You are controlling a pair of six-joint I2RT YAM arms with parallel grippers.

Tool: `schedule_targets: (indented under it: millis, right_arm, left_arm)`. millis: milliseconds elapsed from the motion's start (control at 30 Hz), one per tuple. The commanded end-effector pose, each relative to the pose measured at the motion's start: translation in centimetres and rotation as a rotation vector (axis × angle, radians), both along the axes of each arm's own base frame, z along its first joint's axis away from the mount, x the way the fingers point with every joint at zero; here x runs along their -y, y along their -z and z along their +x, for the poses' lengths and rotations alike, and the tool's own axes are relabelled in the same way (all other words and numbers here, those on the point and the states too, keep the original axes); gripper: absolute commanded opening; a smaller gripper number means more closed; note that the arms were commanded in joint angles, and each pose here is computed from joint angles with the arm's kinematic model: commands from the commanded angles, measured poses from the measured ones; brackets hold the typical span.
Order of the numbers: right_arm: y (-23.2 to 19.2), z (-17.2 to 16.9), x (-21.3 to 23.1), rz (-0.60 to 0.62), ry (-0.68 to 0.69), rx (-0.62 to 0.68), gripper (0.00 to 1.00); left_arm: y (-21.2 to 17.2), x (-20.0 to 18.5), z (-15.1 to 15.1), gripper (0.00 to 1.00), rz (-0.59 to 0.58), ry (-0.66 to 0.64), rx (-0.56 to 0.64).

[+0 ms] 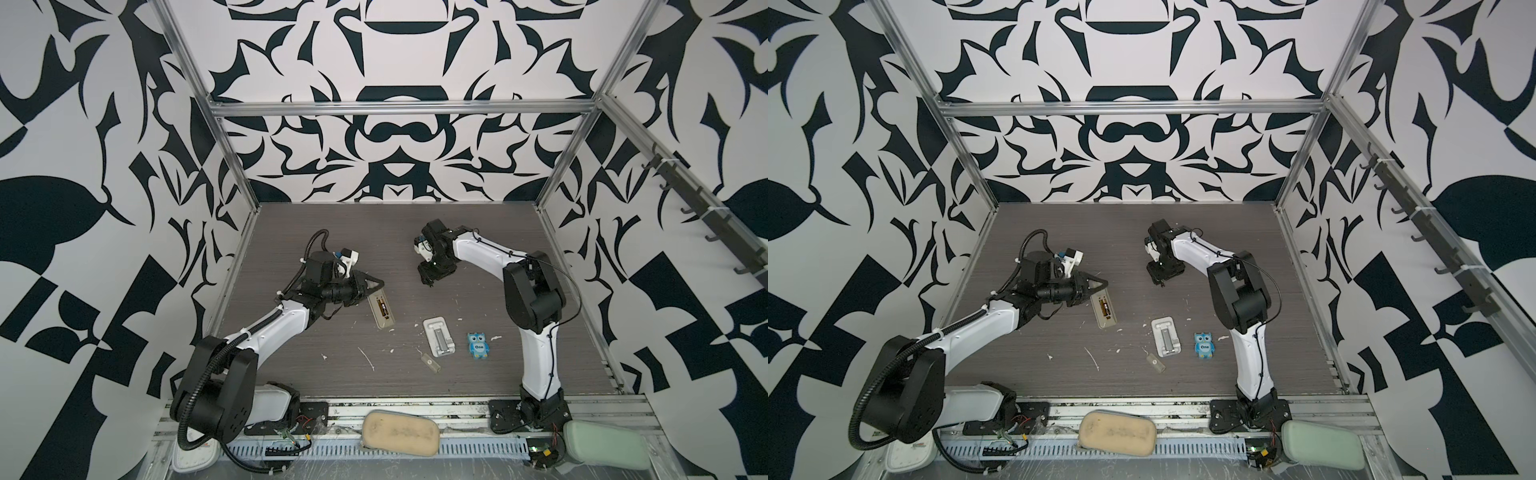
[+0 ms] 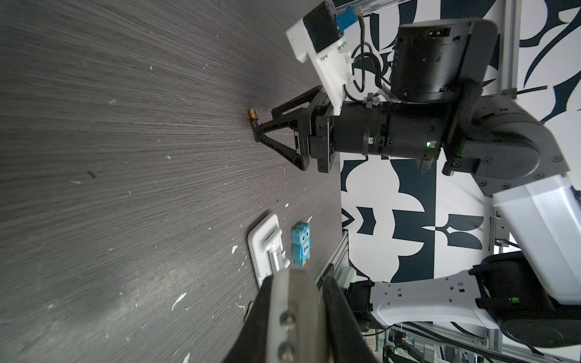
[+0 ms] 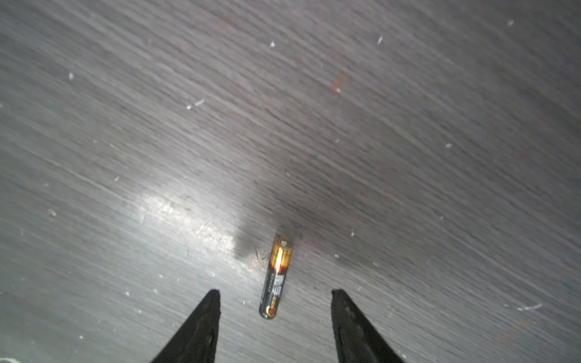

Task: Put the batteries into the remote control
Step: 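Move the right gripper away from the remote toward the second battery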

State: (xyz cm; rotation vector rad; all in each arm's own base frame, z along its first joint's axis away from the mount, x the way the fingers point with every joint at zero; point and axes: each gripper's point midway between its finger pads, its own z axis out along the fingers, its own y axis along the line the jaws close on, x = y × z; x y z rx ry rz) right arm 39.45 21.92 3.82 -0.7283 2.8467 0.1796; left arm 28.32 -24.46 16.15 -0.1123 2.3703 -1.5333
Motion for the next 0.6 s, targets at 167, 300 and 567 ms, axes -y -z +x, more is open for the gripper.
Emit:
schedule_targets:
  millis: [167, 300, 567]
  right_arm:
    - [-0.1, 1.5, 0.2, -0.041, 0.021, 0.018, 0.53]
    - [0.6, 1.7, 0.2, -0.048, 0.023, 0.009, 0.49]
    - [1.5, 0.8, 0.0, -0.043, 0.025, -0.020, 0.35]
  left_arm:
    - [-0.6, 0.8, 1.3, 0.00, -0.027, 0.006, 0.012]
    - [-0.6, 0.9, 1.5, 0.00, -0.034, 0.007, 0.009]
    - [-0.3, 0.9, 1.4, 0.00, -0.032, 0.002, -0.004]
